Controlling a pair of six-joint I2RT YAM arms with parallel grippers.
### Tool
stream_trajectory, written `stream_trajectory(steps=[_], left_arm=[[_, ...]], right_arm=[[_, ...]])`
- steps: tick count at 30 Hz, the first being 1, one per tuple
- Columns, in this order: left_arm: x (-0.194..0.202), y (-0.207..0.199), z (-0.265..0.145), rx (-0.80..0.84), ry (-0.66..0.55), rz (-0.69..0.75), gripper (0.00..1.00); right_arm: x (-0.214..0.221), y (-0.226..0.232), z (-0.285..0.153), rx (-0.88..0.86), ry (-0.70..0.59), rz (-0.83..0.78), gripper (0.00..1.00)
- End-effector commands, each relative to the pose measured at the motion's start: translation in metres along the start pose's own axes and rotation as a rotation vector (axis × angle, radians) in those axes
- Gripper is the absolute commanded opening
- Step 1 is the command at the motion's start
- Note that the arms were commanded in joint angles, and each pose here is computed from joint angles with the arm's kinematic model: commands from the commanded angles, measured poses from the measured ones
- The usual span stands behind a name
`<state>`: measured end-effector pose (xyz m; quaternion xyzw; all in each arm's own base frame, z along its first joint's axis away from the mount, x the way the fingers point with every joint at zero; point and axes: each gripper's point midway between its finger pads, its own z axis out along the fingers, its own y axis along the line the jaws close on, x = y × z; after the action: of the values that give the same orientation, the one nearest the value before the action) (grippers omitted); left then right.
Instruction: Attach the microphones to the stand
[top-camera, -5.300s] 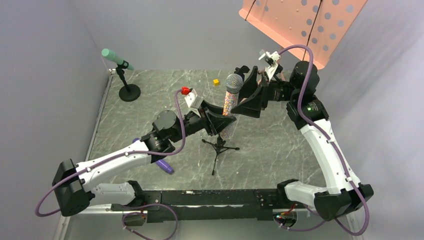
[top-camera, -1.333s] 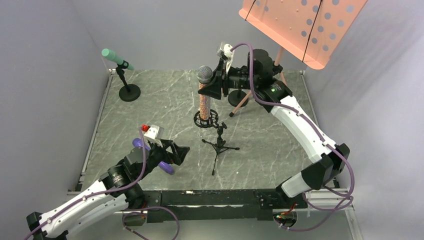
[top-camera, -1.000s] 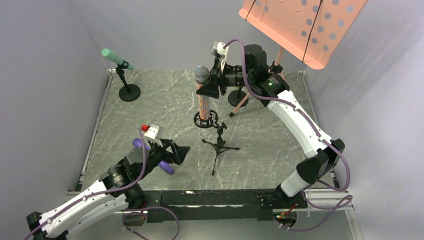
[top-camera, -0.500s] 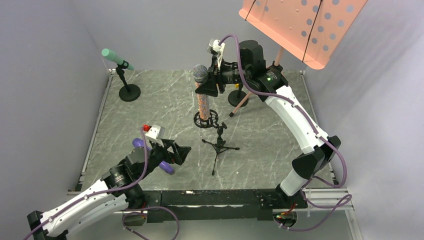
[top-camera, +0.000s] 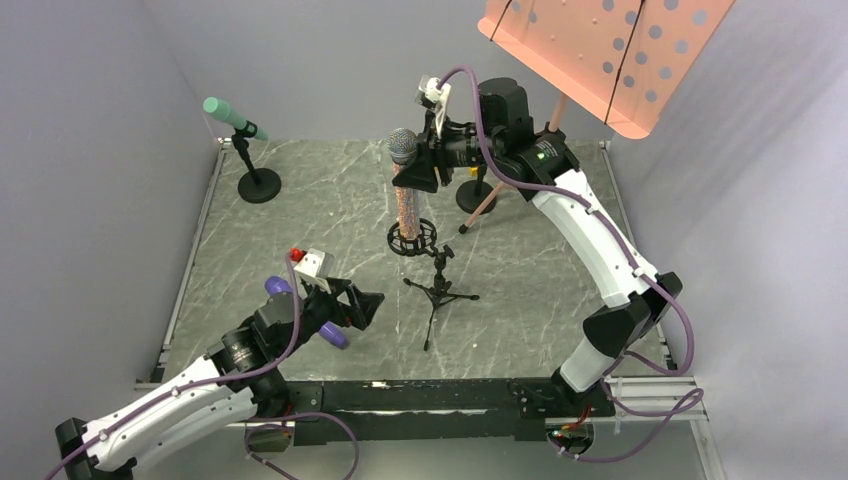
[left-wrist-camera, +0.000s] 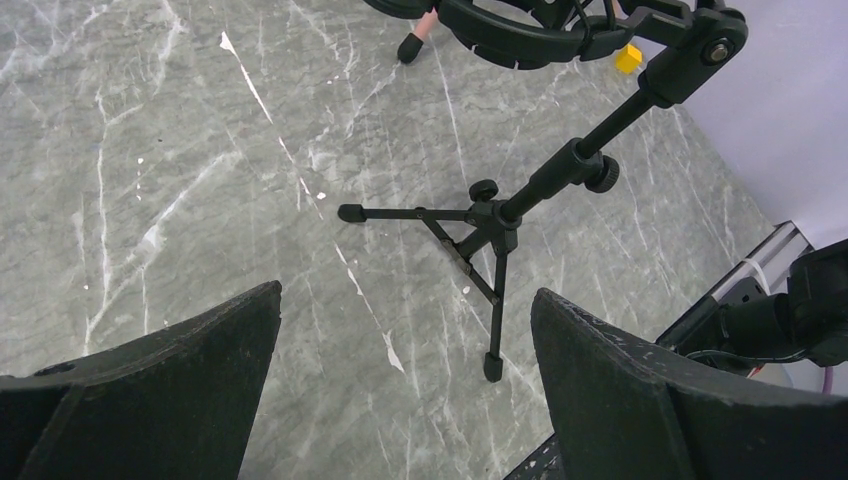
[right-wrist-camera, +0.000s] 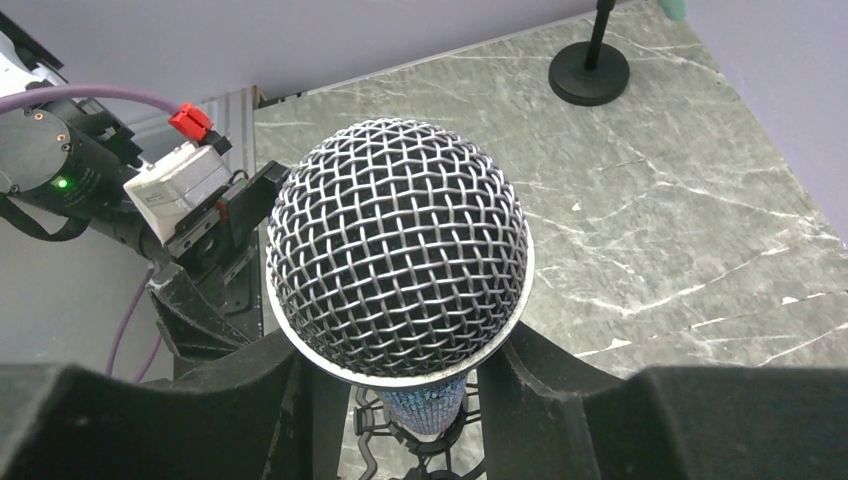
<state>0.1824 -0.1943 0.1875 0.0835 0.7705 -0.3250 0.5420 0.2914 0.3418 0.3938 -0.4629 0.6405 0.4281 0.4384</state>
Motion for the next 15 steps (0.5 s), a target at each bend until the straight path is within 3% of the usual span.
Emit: stream_trajectory(steps=[1,15], left_arm=[[-0.014,-0.008,0.002,0.029,-0.043,0.007,0.98],[-0.014,-0.011,0.007,0.034,-0.032,0.018,0.98]], right_arm=[[0.003,0.003,-0.003,0.004,0.034,0.035,0.00],[-0.018,0.003,-0.002,-0.008,-0.006,0.002,0.00]])
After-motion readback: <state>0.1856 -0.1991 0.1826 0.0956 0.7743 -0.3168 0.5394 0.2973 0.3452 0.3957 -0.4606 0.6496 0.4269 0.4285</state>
